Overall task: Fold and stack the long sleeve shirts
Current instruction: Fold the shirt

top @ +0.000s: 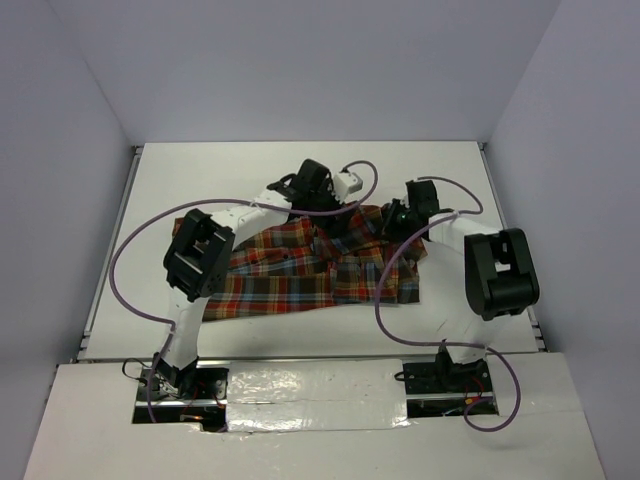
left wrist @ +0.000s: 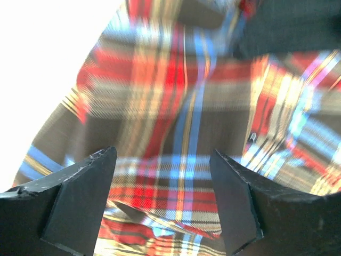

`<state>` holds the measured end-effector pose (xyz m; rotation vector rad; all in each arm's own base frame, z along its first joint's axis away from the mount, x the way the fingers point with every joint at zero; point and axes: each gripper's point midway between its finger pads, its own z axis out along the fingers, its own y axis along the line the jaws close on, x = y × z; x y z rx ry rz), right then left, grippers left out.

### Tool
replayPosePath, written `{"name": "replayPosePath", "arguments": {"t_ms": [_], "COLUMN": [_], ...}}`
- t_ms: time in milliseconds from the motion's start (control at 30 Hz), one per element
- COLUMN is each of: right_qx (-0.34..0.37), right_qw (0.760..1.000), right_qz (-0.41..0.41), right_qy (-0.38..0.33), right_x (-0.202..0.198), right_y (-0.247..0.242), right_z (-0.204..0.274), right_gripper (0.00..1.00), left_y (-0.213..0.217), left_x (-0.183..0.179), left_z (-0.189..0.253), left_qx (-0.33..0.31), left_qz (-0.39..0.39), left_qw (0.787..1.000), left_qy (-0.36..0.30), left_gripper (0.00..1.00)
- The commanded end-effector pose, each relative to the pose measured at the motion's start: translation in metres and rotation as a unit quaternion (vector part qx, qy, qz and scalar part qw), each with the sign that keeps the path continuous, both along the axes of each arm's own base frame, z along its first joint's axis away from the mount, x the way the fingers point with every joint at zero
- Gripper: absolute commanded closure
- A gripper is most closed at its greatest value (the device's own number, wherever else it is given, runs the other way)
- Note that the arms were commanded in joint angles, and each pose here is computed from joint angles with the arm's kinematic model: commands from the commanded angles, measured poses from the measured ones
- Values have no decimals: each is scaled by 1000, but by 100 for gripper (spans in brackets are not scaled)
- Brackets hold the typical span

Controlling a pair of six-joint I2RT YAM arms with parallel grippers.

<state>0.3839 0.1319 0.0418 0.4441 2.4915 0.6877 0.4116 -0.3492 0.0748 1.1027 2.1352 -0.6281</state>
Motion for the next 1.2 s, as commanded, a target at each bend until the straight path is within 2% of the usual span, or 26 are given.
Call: {"name": "replayPosePath", "arguments": {"t_ms": [0, 167, 233, 267, 333, 367, 433, 467, 500, 667, 800, 900, 1000, 1033, 1100, 1133, 1167], "right_qx": [-20, -24, -24, -16, -10, -2, 6, 14, 26, 23, 20, 16, 18, 23, 27, 27, 27], "right_qw": [996, 994, 995, 995, 996, 995, 991, 990, 987, 981, 978, 975, 973, 972, 973, 973, 974], "right_qz": [-7, -42, -59, -68, -85, -97, -130, -141, -152, -185, -194, -202, -216, -218, -214, -212, -210], "right_qy": [-82, -99, -75, -73, -39, -29, 9, 13, 34, 42, 79, 88, 84, 84, 83, 85, 85], "right_x": [11, -9, -23, -29, -46, -52, -69, -76, -88, -121, -142, -151, -154, -154, -152, -152, -151], "right_y": [-14, -31, -37, -39, -49, -53, -73, -78, -81, -89, -88, -89, -90, -89, -88, -87, -87], "right_z": [63, 93, 88, 92, 78, 77, 62, 62, 51, 38, 12, 5, 3, 3, 2, 1, 1], "right_gripper": [80, 66, 57, 48, 40, 39, 39, 39, 38, 39, 40, 40, 40, 40, 40, 40, 40], "left_y": [-13, -9, 11, 21, 67, 87, 155, 179, 225, 352, 391, 415, 425, 424, 409, 405, 391], "left_x": [12, 25, 36, 41, 56, 60, 75, 71, 73, 57, 29, 19, 2, -4, -26, -26, -41], "left_z": [47, 79, 87, 90, 98, 99, 103, 99, 96, 72, 27, 19, 22, 22, 25, 28, 26], "left_qx": [-37, -44, -37, -34, -11, 3, 41, 57, 66, 90, 119, 122, 136, 143, 153, 165, 198], "left_qz": [-11, 25, 57, 68, 117, 133, 192, 211, 251, 348, 354, 377, 377, 366, 304, 278, 207], "left_qw": [999, 998, 998, 997, 993, 991, 980, 976, 966, 933, 924, 913, 913, 917, 939, 946, 958], "left_qy": [-25, -25, -13, -10, -13, -15, -25, -11, 0, 27, 80, 92, 78, 73, 48, 16, -23], "left_gripper": [16, 14, 14, 15, 15, 16, 16, 16, 16, 15, 16, 17, 22, 24, 31, 33, 34]}}
